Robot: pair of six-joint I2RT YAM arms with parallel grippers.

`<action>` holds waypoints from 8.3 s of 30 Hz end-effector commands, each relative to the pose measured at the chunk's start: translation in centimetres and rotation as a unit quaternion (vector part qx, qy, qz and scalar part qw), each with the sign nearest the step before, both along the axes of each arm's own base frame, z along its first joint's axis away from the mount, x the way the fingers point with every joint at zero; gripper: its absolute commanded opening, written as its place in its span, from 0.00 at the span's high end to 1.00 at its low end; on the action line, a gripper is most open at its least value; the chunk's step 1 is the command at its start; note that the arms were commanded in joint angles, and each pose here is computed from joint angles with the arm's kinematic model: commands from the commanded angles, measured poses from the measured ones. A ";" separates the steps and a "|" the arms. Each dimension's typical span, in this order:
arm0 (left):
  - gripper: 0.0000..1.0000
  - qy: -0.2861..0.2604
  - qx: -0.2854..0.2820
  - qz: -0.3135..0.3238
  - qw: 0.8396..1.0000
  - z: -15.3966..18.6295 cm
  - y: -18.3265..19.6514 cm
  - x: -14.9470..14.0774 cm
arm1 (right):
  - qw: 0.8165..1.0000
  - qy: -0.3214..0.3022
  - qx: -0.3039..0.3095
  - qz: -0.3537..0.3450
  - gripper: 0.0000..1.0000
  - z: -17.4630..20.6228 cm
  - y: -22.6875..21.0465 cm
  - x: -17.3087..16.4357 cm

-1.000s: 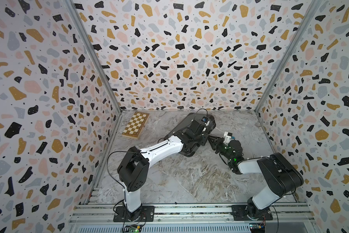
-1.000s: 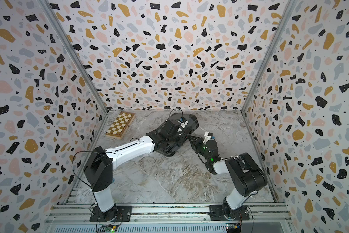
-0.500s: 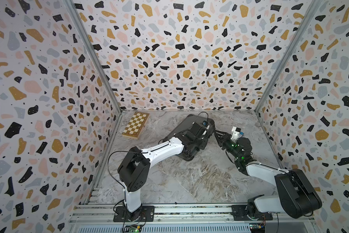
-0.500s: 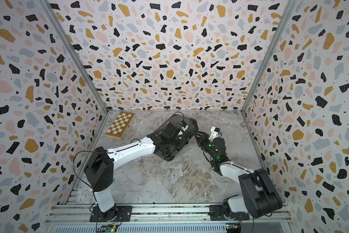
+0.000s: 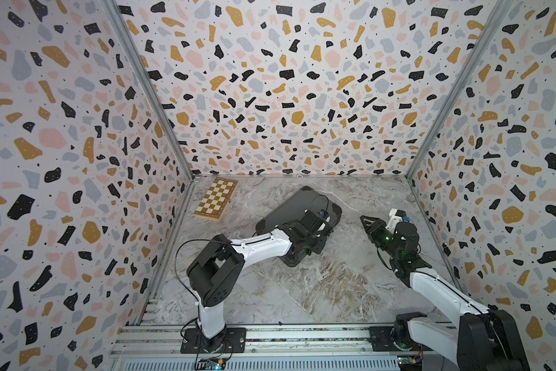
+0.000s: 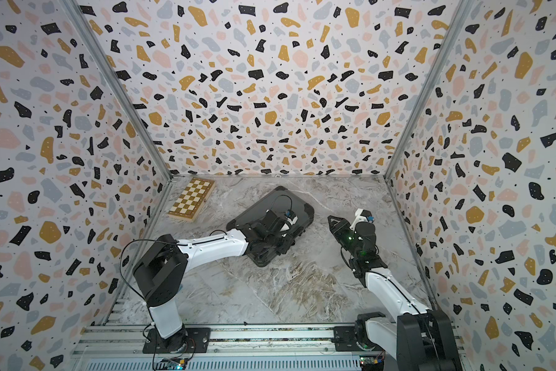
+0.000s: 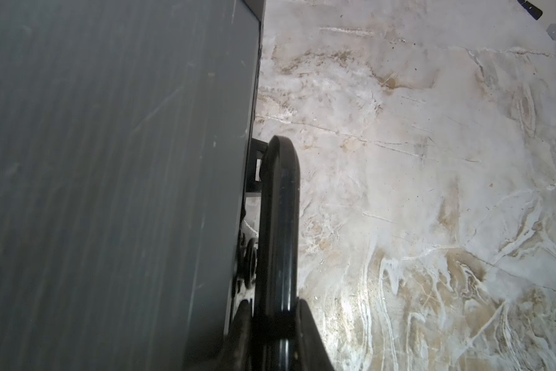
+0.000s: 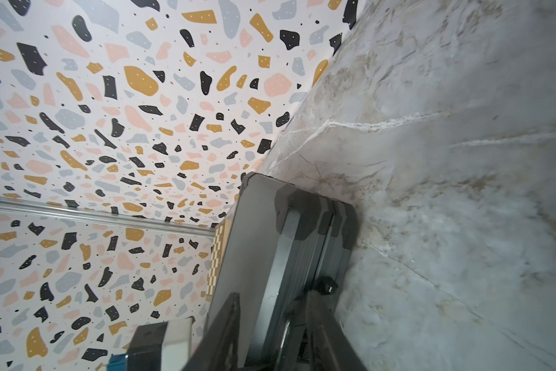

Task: Open the poker set cases
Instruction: Place the poker set case at the center of the board, then adjust the poker set case at the center of the board, then open the fastener on the poker set case.

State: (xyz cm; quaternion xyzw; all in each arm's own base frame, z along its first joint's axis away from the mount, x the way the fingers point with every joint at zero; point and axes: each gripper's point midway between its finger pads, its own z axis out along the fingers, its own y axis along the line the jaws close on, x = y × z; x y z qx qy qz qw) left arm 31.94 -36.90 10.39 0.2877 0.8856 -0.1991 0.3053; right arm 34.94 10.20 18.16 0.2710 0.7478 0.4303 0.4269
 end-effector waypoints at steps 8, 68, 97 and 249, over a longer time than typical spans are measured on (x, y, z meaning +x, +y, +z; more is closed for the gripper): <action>1.00 -0.057 -0.077 0.049 0.994 7.0 -0.3 1.8 | 1.000 0.015 0.002 0.008 0.63 -1.5 0.2 0.1; 0.19 0.073 -0.205 0.319 0.923 4.3 19.0 1.4 | 0.958 0.070 -0.138 0.243 0.28 -4.4 6.9 13.4; 0.34 0.176 -0.228 0.281 0.916 -1.5 14.5 8.6 | 0.937 0.039 -0.071 0.340 0.33 -5.4 12.0 8.9; 0.48 0.176 -0.171 0.379 0.892 -8.8 21.9 6.3 | 0.927 -0.059 -0.271 0.251 0.27 -5.1 19.4 1.5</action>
